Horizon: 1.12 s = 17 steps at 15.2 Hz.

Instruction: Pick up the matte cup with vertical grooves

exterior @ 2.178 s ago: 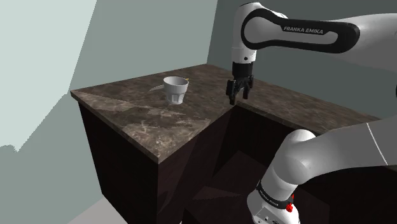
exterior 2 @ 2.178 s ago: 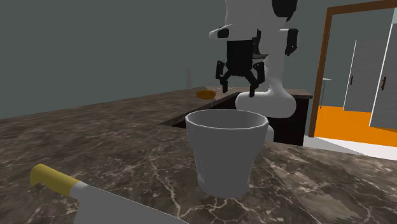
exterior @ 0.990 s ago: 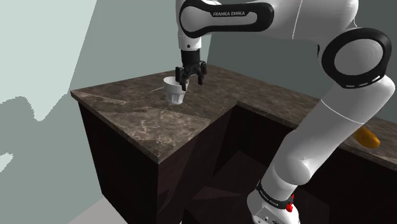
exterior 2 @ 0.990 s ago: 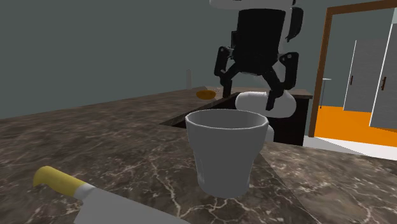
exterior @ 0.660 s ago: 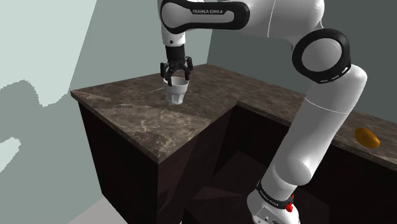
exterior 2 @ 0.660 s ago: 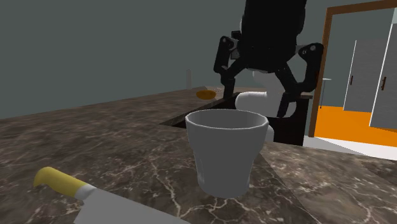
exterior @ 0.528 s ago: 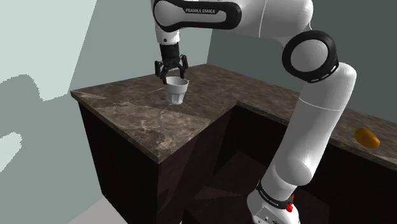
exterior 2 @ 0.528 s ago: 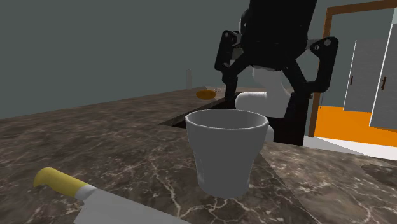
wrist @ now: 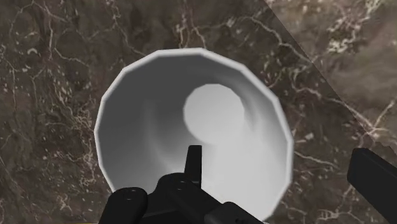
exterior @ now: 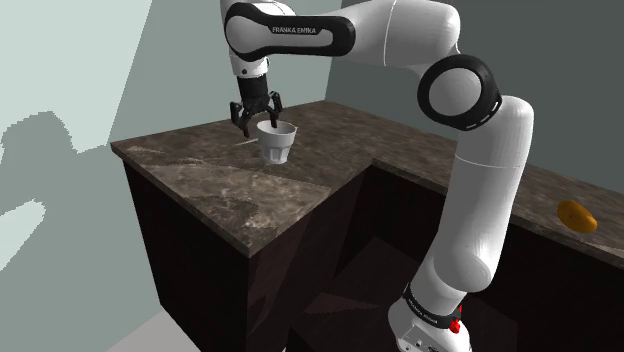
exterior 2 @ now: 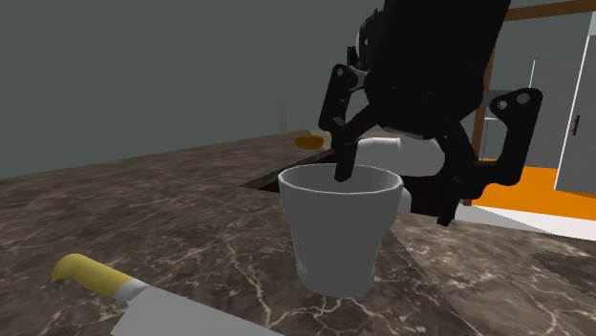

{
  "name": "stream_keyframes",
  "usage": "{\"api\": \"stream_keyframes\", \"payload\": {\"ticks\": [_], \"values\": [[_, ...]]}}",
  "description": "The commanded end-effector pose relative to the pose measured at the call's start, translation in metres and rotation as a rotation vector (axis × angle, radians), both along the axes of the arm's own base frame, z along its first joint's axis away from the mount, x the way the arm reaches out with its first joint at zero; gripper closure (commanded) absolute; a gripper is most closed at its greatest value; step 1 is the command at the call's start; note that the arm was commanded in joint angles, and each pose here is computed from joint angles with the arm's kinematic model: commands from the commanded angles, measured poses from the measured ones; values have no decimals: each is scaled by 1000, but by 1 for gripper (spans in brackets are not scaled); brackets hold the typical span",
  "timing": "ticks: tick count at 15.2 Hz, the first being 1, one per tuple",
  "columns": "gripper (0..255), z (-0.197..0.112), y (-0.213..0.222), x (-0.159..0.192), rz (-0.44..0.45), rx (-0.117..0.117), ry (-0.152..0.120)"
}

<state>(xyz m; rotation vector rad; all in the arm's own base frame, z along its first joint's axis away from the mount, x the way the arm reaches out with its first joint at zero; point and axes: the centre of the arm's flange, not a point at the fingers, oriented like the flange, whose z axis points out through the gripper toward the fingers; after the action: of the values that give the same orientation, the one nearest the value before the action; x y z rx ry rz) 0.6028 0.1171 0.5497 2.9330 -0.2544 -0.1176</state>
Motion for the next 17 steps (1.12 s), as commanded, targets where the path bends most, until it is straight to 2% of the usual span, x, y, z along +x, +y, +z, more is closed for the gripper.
{"api": "stream_keyframes", "payload": {"ticks": [1,4,5,14,17], "values": [[0,-10,0,-1,0,0,0],[0,-13,0,-1,0,0,0],[255,-13,0,-1,0,0,0],[255,-13,0,-1,0,0,0],[255,2,0,-1,0,0,0]]}}
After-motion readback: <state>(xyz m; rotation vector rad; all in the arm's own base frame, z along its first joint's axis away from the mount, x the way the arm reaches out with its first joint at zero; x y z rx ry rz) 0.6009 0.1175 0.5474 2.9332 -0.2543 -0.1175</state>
